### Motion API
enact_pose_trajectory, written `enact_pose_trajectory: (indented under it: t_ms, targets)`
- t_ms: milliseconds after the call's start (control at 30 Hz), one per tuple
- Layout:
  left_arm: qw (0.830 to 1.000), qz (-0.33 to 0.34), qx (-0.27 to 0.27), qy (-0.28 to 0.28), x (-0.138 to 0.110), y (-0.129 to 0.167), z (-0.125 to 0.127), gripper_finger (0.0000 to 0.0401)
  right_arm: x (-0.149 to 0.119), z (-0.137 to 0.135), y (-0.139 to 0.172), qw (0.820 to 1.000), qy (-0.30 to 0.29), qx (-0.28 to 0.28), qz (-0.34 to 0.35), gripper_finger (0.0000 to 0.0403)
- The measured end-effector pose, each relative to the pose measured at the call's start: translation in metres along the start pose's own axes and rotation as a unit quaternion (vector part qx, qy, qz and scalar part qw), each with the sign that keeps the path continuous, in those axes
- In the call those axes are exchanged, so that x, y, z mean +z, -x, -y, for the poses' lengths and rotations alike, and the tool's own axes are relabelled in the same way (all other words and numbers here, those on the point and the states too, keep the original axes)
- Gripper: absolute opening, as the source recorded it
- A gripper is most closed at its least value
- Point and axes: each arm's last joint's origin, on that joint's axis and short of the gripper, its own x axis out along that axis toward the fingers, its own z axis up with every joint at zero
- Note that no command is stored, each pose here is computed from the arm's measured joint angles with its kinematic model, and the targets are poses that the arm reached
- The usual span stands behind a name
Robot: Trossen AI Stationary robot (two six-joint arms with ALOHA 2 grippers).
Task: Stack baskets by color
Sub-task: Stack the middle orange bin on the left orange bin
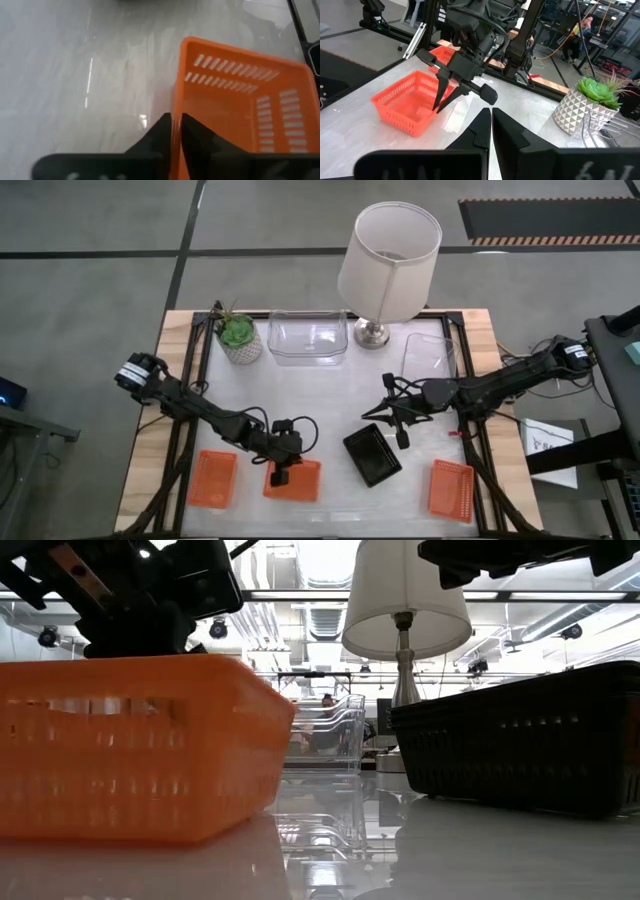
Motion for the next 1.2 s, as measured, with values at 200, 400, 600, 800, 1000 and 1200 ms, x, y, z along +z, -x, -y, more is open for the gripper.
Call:
enact_pose_trajectory:
  t_ms: [200, 400, 600, 800, 1000, 1200]
  targets:
    - [1.000, 0.006, -0.005, 0.022, 0.002, 0.004, 0.001, 0.0003, 0.000, 0.000, 0.000, 1.000, -0.001, 0.000, 0.000, 0.0009]
    - [0.997, 0.040, -0.012, 0.059, 0.010, 0.022, 0.006, 0.0001, -0.001, 0.000, 0.000, 1.000, -0.002, 0.002, -0.007, 0.0009]
    - [0.991, 0.072, -0.046, 0.108, 0.017, 0.053, 0.016, 0.0001, -0.001, 0.000, 0.000, 1.000, -0.002, 0.002, -0.007, 0.0009]
    - [0.979, 0.011, -0.059, 0.197, -0.002, 0.100, 0.030, 0.0001, -0.001, 0.000, 0.000, 1.000, -0.002, 0.002, -0.007, 0.0009]
    - [0.949, -0.065, -0.014, 0.308, -0.035, 0.145, 0.032, 0.0000, -0.001, 0.000, 0.000, 1.000, -0.001, 0.002, -0.007, 0.0009]
    - [0.931, -0.119, 0.024, 0.346, -0.059, 0.176, 0.025, 0.0000, -0.001, 0.000, 0.000, 1.000, -0.001, 0.002, -0.007, 0.0009]
